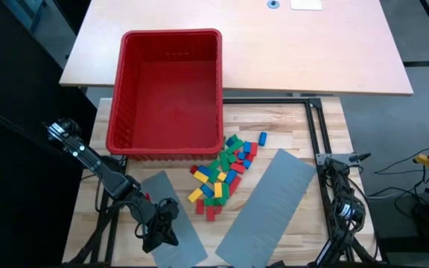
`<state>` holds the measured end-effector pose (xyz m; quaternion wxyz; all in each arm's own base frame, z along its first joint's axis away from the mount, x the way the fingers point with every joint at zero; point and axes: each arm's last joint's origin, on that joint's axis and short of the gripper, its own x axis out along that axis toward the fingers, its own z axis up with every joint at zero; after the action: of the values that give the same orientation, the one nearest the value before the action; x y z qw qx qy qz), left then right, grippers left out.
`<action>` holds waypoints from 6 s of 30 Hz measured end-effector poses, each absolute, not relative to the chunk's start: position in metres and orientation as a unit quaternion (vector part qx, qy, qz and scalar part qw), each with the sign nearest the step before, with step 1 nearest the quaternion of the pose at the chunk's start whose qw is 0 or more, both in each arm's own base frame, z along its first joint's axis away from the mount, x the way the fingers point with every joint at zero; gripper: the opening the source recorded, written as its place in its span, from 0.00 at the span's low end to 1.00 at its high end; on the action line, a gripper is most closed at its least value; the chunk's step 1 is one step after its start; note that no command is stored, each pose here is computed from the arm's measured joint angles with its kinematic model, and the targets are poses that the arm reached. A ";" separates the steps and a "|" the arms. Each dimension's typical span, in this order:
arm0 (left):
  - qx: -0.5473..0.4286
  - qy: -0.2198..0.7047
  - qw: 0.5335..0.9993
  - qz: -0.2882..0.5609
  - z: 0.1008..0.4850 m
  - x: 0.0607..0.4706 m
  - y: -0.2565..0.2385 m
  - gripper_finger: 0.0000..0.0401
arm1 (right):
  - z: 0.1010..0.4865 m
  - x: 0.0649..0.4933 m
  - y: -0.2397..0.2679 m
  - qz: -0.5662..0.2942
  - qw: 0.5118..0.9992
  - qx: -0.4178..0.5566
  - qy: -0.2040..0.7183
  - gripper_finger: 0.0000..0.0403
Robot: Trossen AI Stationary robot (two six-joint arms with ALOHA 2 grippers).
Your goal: Sort blocks
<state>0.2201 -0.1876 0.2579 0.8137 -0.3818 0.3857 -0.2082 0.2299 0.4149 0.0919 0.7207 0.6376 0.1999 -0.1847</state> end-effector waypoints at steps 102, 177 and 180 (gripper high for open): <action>-0.388 0.408 0.792 -0.235 0.258 0.214 -0.194 0.00 | 0.077 0.249 0.400 -0.220 0.717 0.635 0.185 0.33; -0.393 0.414 0.786 -0.236 0.258 0.211 -0.197 0.00 | 0.086 0.242 0.409 -0.210 0.729 0.625 0.184 0.42; -0.395 0.415 0.785 -0.236 0.258 0.211 -0.197 0.00 | 0.086 0.245 0.407 -0.214 0.726 0.626 0.187 0.42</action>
<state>0.2109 -0.1974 0.2581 0.7855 -0.3946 0.4145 -0.2357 0.2450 0.4075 0.0859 0.7260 0.6262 0.1872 -0.2138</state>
